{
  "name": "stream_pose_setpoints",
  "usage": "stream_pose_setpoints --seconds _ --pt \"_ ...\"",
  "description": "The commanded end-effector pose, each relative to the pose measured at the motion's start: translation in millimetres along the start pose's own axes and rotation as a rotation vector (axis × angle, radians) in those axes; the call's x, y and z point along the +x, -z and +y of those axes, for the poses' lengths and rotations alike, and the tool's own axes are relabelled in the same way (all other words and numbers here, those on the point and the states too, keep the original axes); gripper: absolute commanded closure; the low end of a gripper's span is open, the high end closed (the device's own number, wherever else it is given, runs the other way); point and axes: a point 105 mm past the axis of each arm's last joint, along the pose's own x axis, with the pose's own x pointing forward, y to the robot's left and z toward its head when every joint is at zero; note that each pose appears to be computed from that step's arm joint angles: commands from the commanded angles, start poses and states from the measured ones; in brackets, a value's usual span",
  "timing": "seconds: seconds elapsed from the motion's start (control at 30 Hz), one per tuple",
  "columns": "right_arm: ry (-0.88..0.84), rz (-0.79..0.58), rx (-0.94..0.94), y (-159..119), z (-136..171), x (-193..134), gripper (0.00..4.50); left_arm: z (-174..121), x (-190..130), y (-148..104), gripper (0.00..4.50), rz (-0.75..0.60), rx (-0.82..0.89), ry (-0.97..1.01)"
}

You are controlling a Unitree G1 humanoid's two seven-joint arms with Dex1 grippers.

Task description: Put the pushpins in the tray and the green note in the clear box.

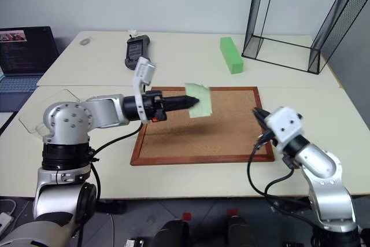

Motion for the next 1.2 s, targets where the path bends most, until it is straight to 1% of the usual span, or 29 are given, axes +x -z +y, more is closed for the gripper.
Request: stream_pose_setpoints --seconds 0.03,0.1,0.13,0.23,0.37,0.5,0.63,0.93,0.97,1.03,1.07,1.2 --pt "0.188 0.099 0.113 14 -26 -21 4.5 -17 17 16 4.42 0.106 0.301 0.113" --pt "0.294 0.189 0.237 36 -35 -35 4.5 -16 28 38 4.42 0.196 0.483 0.169" --pt "0.34 0.225 0.297 46 -39 -43 4.5 -15 35 45 4.42 0.213 0.552 0.196" --pt "0.418 0.272 0.414 60 -43 -53 4.5 -10 48 57 4.42 0.227 0.64 0.245" --pt "0.467 0.314 0.517 75 -46 -61 4.5 -11 63 62 4.42 0.221 0.688 0.297" --pt "0.504 0.337 0.598 85 -49 -65 4.5 -12 72 61 4.42 0.213 0.709 0.327" --pt "0.518 0.362 0.616 91 -50 -69 4.5 -13 74 60 4.42 0.207 0.715 0.333" --pt "0.536 0.37 0.678 98 -46 -68 4.5 -15 76 62 4.42 0.209 0.708 0.335" --pt "0.535 0.375 0.668 99 -47 -67 4.12 -16 77 62 4.5 0.208 0.708 0.334" --pt "0.536 0.382 0.661 102 -47 -67 3.8 -16 77 62 4.5 0.209 0.708 0.333" --pt "0.538 0.385 0.66 103 -48 -67 3.51 -15 77 62 4.5 0.209 0.709 0.331" --pt "0.535 0.386 0.643 101 -48 -67 2.7 -15 75 62 4.5 0.211 0.706 0.329"
